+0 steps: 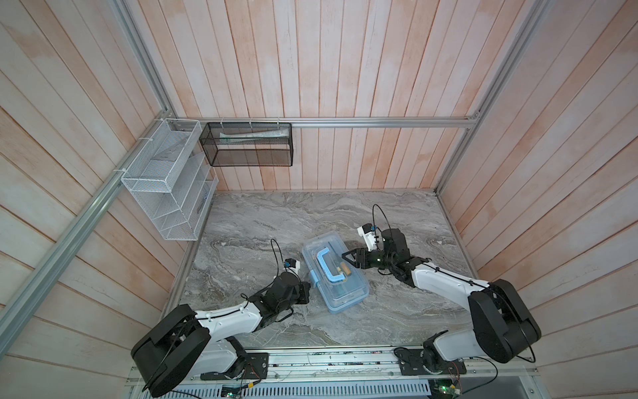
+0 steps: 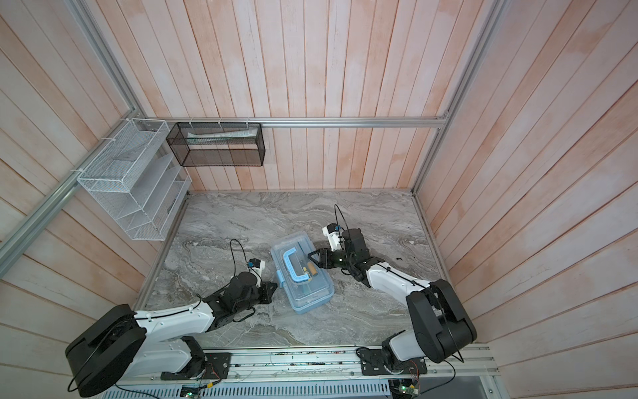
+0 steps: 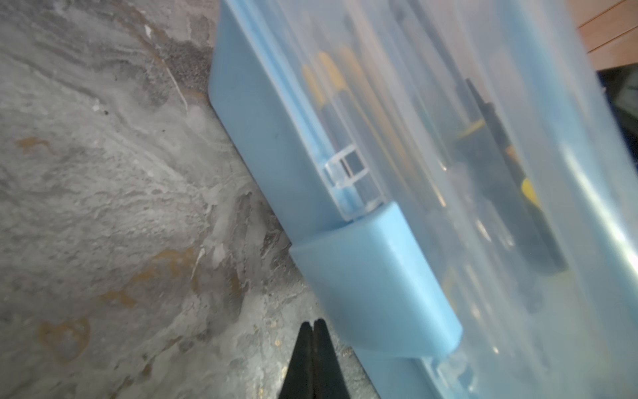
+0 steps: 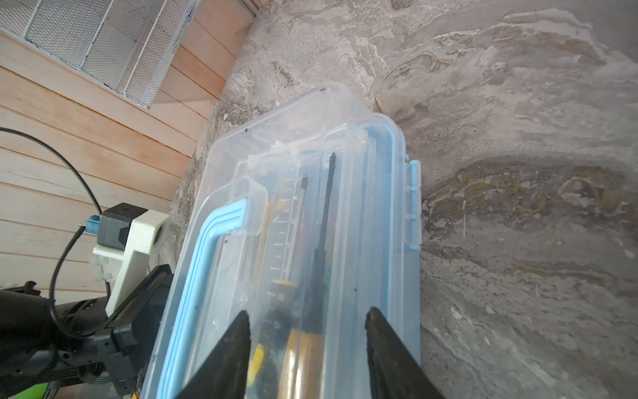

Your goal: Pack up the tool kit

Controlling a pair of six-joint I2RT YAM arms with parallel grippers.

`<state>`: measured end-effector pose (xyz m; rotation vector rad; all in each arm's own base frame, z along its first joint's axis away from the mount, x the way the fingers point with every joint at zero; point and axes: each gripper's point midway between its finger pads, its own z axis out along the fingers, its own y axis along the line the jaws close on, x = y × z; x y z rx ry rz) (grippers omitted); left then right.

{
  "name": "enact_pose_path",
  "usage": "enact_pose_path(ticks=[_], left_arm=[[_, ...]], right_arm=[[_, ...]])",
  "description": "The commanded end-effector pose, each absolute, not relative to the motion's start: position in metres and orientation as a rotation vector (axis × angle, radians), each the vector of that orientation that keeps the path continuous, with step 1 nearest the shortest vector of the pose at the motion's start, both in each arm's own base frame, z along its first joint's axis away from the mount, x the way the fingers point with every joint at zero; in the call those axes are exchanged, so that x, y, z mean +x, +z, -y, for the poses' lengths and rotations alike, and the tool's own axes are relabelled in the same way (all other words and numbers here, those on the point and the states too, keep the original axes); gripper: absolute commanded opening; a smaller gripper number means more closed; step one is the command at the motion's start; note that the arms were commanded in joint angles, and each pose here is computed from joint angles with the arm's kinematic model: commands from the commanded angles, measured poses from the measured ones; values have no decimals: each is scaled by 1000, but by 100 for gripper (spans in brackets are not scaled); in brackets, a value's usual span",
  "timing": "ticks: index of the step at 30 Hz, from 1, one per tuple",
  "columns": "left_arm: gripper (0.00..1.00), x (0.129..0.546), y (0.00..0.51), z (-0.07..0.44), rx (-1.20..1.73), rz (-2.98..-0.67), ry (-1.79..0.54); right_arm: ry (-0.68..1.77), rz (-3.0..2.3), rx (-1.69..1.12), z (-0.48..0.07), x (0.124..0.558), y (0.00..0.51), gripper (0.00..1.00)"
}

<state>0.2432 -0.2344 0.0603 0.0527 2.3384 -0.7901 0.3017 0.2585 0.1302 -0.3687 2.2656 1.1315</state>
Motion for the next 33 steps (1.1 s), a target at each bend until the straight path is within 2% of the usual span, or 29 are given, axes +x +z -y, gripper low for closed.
enact_pose_path(ticks=[1,23,33], left_arm=[[0,255,82,252,124,-2267,-822],[0,274,133,286,204,-2096,-926],[0,281,143,294,220,-2092,-919]], right_arm=[[1136,-2422,-360,-255,273,95,50],[1257,-2360,-405,-283,256,100,50],[1243,-2375,-406,-287,252,96,50]])
